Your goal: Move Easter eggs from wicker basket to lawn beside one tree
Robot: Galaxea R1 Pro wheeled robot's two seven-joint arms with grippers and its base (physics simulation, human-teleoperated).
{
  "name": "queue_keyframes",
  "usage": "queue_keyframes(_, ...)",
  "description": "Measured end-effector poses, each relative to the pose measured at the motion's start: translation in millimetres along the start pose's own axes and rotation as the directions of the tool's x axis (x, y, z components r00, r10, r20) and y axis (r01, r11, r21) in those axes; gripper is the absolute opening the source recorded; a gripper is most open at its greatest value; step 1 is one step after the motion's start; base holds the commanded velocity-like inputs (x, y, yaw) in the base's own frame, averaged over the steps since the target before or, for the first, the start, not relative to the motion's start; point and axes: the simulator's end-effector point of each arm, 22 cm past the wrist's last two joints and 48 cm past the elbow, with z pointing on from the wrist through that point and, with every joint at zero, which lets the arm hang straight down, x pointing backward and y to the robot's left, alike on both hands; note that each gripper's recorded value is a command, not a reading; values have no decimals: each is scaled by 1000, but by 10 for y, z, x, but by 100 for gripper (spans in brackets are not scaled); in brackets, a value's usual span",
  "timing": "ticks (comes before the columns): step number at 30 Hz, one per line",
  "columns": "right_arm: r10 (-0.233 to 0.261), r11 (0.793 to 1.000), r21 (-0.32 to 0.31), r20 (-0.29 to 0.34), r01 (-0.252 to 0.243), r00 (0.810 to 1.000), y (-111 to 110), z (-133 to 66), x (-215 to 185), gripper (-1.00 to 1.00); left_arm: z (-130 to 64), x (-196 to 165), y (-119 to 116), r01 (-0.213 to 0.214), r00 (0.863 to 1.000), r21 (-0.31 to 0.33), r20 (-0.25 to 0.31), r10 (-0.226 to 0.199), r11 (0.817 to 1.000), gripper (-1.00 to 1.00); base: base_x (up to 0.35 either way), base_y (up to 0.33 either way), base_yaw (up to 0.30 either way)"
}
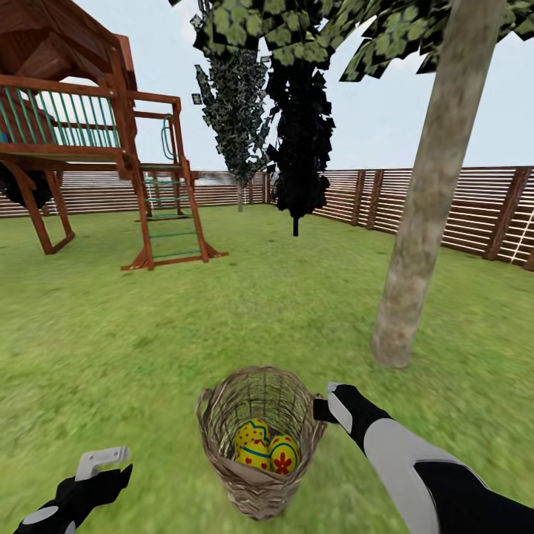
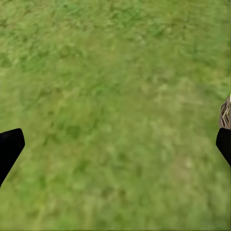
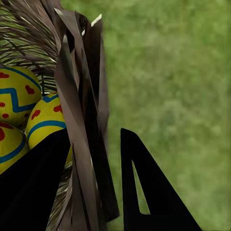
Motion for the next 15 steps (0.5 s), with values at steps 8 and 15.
queue_keyframes(8, 0, 1000, 0, 0, 0, 1000, 0, 0, 0, -100, 0, 1, 0, 0, 1000, 0, 0, 0, 1000, 100, 317, 0, 0)
queue_keyframes(15, 0, 1000, 0, 0, 0, 1000, 0, 0, 0, -100, 1, 3, 2, -1, 1000, -1, -1, 1, 1000, 100, 317, 0, 0)
